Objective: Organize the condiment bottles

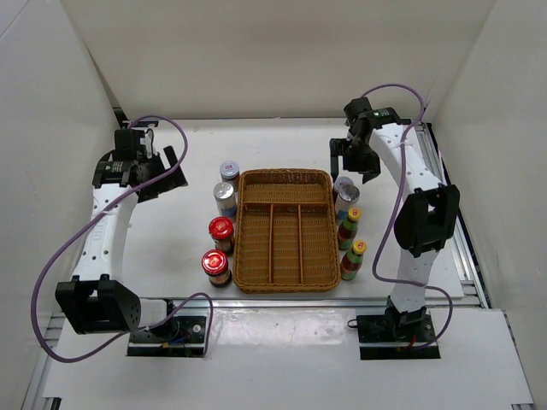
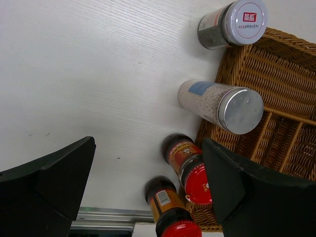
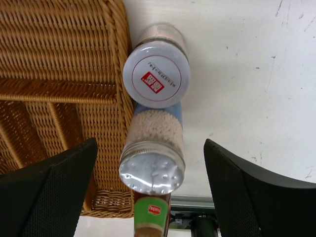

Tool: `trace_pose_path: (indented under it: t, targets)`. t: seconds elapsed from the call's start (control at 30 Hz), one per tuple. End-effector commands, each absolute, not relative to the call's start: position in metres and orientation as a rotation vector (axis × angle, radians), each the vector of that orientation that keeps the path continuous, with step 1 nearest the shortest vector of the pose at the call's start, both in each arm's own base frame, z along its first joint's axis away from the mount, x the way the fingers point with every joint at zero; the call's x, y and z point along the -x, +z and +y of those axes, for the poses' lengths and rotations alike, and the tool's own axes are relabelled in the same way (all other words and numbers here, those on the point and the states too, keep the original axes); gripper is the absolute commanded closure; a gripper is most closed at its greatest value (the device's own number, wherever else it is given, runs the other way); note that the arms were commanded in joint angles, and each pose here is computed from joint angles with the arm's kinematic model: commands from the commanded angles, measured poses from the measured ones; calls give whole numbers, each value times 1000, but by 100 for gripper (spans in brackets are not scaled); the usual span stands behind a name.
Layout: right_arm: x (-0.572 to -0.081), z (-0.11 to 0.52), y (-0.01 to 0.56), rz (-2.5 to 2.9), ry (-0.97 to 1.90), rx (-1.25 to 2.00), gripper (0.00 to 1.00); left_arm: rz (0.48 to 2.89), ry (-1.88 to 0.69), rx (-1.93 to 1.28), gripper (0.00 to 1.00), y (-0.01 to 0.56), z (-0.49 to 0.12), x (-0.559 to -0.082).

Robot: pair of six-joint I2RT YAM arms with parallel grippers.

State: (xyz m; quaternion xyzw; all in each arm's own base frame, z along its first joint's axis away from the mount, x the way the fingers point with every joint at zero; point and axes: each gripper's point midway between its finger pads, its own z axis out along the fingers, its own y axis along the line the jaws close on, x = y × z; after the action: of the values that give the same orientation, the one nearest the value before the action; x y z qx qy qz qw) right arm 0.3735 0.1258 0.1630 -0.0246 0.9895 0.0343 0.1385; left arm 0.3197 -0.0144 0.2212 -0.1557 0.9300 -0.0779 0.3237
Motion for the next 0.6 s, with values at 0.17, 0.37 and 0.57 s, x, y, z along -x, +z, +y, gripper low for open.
trace_pose_path:
  t: [0.17, 0.37, 0.57]
  targets:
    - [-388, 131, 137, 2903, 119, 76, 9, 2425, -217, 403, 0, 223, -15, -314]
    - [-389, 129, 127, 2919, 95, 75, 9, 2419, -229, 384, 0, 224, -17, -314]
    - [-389, 125, 111, 2951, 50, 72, 11, 2439, -250, 381, 0, 219, -20, -315]
